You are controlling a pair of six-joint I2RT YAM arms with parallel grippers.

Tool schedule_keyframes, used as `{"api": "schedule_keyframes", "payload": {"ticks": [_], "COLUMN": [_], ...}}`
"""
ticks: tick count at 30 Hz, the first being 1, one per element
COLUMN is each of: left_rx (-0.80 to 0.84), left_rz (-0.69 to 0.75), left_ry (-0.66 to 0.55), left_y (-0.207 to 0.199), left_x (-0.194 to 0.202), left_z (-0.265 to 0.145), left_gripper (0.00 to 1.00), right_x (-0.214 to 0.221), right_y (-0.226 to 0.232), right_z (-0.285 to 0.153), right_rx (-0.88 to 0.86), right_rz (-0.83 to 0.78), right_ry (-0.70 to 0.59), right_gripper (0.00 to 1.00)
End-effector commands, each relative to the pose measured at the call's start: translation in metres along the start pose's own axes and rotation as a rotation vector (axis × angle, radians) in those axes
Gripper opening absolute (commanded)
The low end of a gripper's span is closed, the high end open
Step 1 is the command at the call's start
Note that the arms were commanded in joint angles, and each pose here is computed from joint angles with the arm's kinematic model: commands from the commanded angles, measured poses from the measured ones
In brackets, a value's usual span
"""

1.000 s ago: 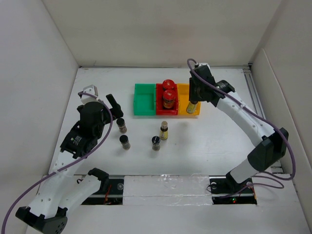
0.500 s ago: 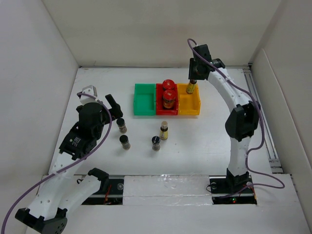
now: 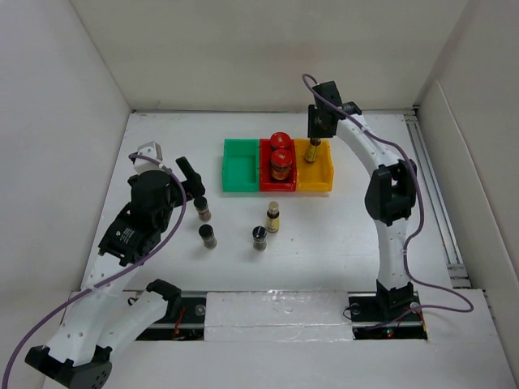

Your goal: Organize the condiment bottles

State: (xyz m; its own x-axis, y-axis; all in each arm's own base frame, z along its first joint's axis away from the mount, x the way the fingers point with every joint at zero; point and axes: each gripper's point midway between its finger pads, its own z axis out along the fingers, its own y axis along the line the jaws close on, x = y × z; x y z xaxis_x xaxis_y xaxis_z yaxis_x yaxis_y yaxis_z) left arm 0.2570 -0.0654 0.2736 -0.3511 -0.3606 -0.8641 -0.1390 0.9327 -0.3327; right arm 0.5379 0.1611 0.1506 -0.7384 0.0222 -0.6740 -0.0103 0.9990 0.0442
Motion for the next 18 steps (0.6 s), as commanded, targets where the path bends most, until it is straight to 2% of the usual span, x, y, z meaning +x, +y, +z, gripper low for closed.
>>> {"api": "schedule_keyframes", "payload": {"ticks": [1,2,6,11,14,18], "left_rx": [0.019,0.022,0.03,0.038,0.037,0.035], "left_rz": [0.004,0.005,0.005,0.006,0.008,0.007], "left_ry": [-0.014,-0.015,-0.015,-0.016,-0.015,-0.014], "left_y": [-0.003,-0.003,-0.005,-0.006,-0.005,-0.005], "left_x": [-0.002,-0.002,-0.002,-0.003,-0.002,-0.002], "left_z": [0.001,0.001,0.001,0.0,0.0,0.0], "left_gripper": [0.99,0.99,0.99,0.99,0.99,0.99], "right_x": [-0.041,-0.038,-0.037,-0.052,-0.06,-0.076], "right_y": [0.017,0.021,0.022,0.022,0.019,0.01], "right_z": [-0.007,-0.005,-0.004,-0.031,-0.048,-0.094], "right_rx": [-0.027,-0.022,-0.002,0.004,0.004,0.026], "right_rz": [0.005,0.0,0.007,0.032,0.05,0.082], "right_ry": [-0.146,-0.144,-0.146,-0.202,-0.227,-0.295], "right_gripper": [0.05,0.08,0.62,0.77,0.78,0.8]}}
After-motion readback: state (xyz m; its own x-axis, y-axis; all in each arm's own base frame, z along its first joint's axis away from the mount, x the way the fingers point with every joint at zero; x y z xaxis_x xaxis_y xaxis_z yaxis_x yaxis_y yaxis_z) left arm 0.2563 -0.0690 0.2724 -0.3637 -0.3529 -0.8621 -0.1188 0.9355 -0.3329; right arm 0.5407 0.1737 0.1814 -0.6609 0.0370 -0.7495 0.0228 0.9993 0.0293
